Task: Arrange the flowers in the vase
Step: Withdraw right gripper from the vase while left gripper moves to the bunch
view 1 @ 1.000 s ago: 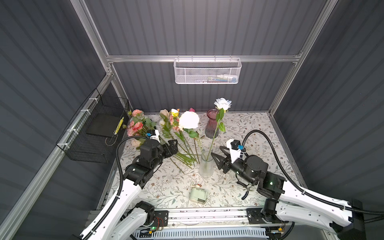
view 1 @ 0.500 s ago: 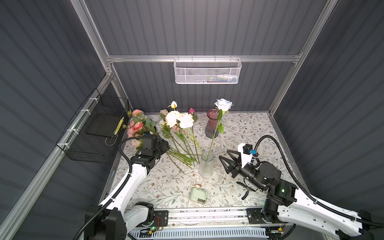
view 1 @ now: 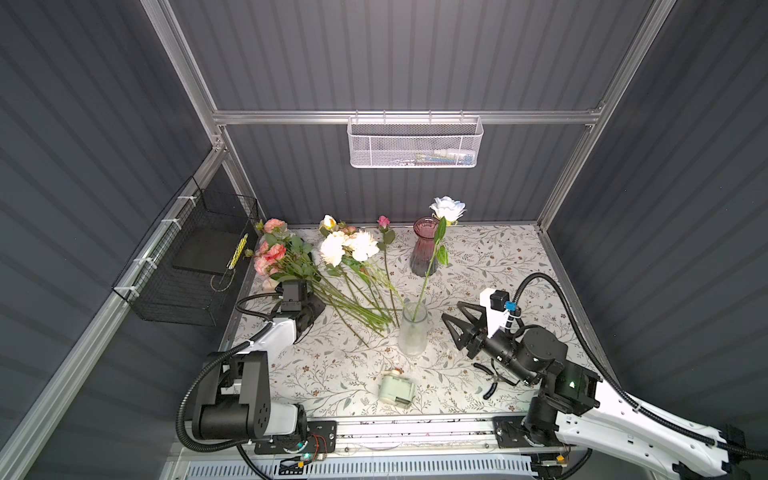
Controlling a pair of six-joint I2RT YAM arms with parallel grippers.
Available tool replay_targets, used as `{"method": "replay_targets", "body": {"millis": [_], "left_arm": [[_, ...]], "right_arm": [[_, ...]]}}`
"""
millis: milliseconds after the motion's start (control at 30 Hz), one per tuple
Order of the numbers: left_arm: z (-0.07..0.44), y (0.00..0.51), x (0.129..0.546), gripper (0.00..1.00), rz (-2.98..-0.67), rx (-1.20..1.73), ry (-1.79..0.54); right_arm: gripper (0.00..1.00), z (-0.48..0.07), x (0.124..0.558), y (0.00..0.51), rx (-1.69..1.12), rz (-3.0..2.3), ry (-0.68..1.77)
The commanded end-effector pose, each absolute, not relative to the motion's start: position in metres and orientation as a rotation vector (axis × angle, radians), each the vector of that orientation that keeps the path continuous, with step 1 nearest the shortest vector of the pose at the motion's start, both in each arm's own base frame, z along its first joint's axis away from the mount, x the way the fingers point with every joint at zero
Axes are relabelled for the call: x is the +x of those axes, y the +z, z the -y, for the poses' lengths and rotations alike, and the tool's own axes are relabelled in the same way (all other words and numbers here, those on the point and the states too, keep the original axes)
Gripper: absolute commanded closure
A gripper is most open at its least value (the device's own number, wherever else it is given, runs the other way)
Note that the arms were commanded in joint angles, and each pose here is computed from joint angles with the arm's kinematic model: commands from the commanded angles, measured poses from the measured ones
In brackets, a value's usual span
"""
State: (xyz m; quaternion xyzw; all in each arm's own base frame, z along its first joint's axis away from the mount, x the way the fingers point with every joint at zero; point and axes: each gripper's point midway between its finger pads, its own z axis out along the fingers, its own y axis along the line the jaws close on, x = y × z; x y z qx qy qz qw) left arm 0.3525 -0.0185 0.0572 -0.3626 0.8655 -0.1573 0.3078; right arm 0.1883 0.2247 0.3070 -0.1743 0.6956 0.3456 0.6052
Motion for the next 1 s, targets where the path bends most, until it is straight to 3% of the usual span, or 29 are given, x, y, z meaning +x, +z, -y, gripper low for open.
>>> {"method": "replay_targets", "body": {"millis": [0, 400, 700, 967], "left_arm": [[0.009, 0.052, 0.357, 0.68, -2.234, -1.013, -0.428], [0.026, 0.103, 0.392, 0.7, -2.089, -0.88, -0.613], [0.034, 0.1, 0.421, 0.82, -2.058, -0.864, -0.687], [0.032, 0.073, 0.407, 0.89, -2.107, -0.9, -0.658]], "right_arm": [[0.38, -0.221, 0.188, 0.303, -0.399, -1.615, 0.778], [0.38, -0.222, 0.191, 0.298, -0.405, -1.625, 0.754], [0.38, -0.224, 0.191, 0.297, -0.411, -1.632, 0.757], [0.38, -0.221, 0.192, 0.296, -0.403, -1.635, 0.742]]}}
